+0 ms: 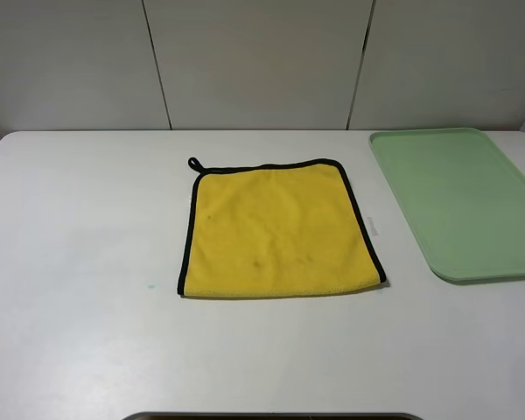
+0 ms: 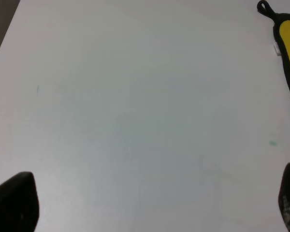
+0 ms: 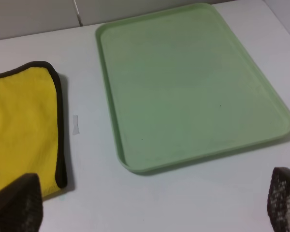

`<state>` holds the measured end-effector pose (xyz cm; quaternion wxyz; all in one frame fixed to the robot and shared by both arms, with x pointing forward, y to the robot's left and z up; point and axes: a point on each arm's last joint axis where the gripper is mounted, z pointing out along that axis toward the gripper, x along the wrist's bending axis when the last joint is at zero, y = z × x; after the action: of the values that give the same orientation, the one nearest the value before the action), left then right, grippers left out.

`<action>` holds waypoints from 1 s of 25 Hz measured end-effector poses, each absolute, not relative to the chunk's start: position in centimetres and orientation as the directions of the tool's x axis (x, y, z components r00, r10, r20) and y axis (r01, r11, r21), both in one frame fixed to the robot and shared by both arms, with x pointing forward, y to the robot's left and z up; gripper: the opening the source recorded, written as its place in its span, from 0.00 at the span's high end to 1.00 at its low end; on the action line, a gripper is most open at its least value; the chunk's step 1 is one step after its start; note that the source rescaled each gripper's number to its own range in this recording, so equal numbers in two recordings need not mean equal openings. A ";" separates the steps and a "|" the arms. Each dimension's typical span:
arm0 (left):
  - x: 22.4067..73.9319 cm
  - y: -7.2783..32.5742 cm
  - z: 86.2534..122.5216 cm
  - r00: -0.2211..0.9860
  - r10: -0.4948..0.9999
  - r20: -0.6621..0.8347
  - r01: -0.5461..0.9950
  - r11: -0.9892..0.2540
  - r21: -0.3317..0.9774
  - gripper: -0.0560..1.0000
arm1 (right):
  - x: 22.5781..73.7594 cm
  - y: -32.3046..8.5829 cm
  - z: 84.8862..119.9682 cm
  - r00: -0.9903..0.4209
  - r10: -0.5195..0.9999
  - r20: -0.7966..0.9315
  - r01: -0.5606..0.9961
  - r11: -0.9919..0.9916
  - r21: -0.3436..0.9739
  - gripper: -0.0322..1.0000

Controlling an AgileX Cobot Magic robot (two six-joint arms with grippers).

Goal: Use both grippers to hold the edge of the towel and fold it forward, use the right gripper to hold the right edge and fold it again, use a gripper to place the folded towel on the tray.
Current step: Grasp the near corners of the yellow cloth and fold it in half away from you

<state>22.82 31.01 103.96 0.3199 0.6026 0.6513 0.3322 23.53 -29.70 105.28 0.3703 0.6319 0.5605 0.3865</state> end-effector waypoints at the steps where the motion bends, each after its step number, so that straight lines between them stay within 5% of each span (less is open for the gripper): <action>1: 22.8 31.0 104.0 -0.069 0.997 -0.016 0.572 0.053 0.818 0.00 | 23.5 -29.7 105.3 0.073 0.995 0.073 0.422 -0.097 0.901 0.00; 25: 22.8 31.0 104.0 -0.069 0.997 -0.016 0.572 0.053 0.818 0.00 | 23.5 -29.7 105.3 0.073 0.995 0.073 0.422 -0.097 0.901 0.00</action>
<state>22.82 31.01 103.96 0.3199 0.6026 0.6513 0.3322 23.53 -29.70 105.28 0.3703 0.6319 0.5605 0.3865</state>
